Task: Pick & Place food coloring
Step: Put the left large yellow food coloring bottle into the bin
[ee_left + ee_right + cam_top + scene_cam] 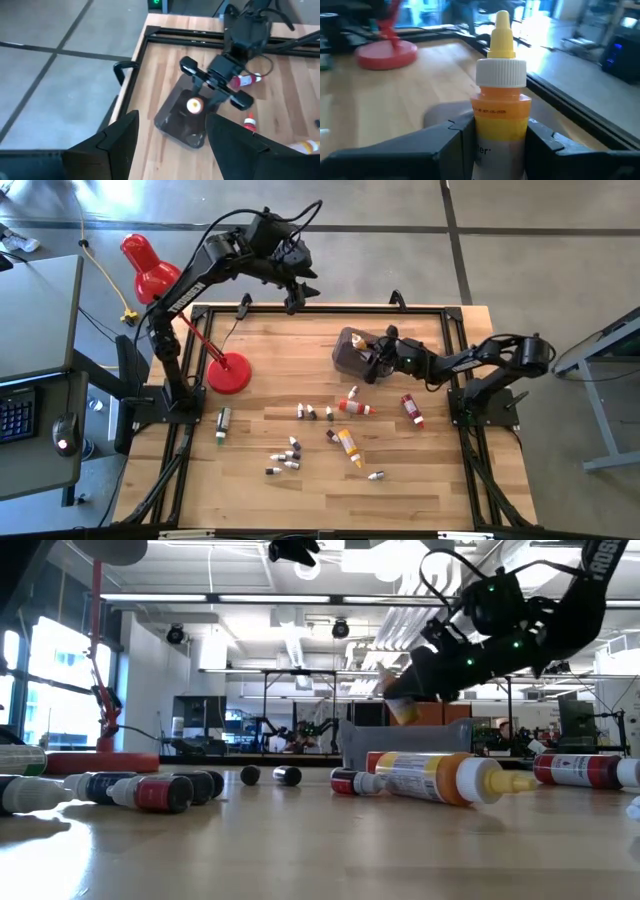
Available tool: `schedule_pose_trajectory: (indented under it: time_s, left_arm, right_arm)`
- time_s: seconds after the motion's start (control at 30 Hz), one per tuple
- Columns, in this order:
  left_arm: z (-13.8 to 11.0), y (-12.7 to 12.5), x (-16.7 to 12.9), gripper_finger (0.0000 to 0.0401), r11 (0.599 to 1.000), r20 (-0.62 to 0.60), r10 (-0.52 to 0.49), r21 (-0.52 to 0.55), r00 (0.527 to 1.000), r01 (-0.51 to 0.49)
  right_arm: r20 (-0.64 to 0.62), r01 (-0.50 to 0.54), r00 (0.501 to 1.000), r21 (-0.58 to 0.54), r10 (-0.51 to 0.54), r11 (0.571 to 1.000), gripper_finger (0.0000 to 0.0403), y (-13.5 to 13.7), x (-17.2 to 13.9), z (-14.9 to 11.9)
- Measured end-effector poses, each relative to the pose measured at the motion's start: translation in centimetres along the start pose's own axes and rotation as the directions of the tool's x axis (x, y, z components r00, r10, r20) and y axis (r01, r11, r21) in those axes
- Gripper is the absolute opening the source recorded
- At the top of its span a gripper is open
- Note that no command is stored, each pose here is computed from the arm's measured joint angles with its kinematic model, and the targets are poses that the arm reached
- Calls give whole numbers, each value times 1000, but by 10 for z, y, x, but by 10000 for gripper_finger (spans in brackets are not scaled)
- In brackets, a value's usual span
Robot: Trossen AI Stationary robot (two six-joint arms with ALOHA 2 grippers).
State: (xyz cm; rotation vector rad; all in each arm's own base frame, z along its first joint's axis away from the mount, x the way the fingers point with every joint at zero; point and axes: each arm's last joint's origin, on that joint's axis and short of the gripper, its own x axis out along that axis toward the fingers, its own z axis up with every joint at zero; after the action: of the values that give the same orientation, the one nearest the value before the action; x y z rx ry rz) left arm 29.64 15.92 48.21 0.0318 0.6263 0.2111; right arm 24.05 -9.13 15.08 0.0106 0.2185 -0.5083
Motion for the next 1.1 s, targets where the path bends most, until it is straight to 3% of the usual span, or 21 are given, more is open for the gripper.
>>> schedule_pose_trajectory:
  time_s: [0.1, 0.3, 0.5, 0.7, 1.1]
  left_arm:
    - [0, 0, 2, 225, 1000, -4, 1, 0, 1000, -1]
    - [-1, 1, 2, 225, 1000, -15, 27, -1, 1000, -27]
    - [-2, 1, 2, 225, 999, -26, 37, -2, 999, -37]
    - [-3, 1, 1, 225, 999, -42, 33, 7, 999, -33]
    - [-3, 1, 2, 225, 999, -43, 33, 13, 999, -33]
  right_arm:
    - [-23, 28, 999, -50, -29, 998, 115, -2, 10, -2]
    - [-104, 22, 994, -34, -25, 999, 115, -12, 35, -4]
    - [-113, 1, 994, -24, -4, 1000, 122, -23, 53, 12]
    - [-235, 16, 972, -26, -22, 1000, 154, -31, 60, 12]
    - [-221, 17, 975, -51, -28, 999, 161, -33, 60, 14]
